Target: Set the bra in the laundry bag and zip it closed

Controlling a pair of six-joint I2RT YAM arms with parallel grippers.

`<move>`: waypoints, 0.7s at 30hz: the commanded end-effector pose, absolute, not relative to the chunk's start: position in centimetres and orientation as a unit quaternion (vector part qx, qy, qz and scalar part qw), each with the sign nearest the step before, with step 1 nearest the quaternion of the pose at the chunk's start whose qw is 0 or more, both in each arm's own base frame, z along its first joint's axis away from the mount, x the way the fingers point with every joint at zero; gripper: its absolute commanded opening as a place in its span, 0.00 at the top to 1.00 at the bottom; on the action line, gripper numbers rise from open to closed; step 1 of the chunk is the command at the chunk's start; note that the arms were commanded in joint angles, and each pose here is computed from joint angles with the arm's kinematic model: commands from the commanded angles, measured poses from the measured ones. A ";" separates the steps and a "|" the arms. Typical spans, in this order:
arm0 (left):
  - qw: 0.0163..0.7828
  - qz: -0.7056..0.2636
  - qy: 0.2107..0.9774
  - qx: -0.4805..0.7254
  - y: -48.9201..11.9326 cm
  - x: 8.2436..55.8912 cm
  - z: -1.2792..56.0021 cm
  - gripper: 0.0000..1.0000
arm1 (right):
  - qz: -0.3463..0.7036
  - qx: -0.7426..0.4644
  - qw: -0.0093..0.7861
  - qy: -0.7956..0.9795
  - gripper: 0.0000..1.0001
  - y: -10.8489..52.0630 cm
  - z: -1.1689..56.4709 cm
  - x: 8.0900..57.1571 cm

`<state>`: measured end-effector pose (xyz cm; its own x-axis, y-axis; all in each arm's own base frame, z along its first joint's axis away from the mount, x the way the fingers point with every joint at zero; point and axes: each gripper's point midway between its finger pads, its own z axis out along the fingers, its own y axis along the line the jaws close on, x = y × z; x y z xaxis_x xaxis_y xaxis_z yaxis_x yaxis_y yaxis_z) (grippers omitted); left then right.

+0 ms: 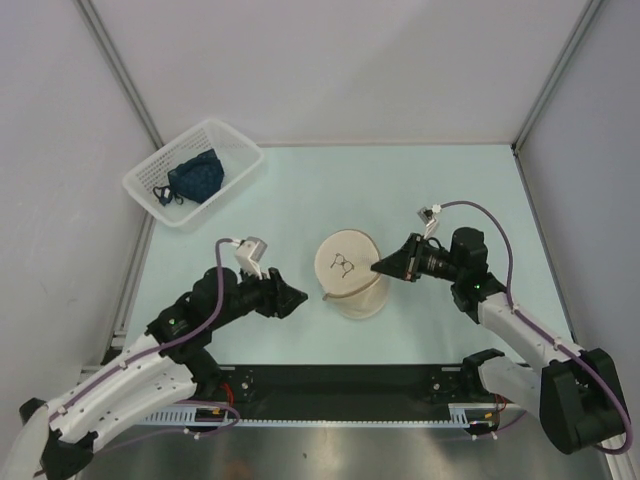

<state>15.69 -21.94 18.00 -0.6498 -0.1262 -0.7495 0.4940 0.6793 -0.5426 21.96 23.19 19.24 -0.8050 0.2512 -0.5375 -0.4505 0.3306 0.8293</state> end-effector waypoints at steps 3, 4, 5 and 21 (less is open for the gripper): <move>0.457 -0.388 0.796 0.075 -19.9 16.2 23.0 0.19 | 0.581 -0.091 0.313 0.746 1.00 23.4 19.1 22.0; 0.460 -0.392 0.794 0.068 -19.9 16.3 23.9 0.13 | 0.582 -0.088 0.305 0.749 1.00 23.4 18.6 22.1; 0.455 -0.375 0.806 0.052 -19.3 16.6 23.3 0.06 | 0.585 -0.091 0.304 0.747 1.00 23.5 18.6 22.1; 0.347 -0.397 0.849 -0.011 -22.4 19.9 14.8 0.01 | 0.641 -0.094 0.215 0.731 1.00 24.3 18.1 20.8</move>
<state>18.81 -20.15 13.88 -0.7625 -0.2513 -0.5961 0.1919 0.7921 -0.5794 21.48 24.02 16.34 -0.8898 0.1780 -0.4202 -0.3732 0.2461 0.8945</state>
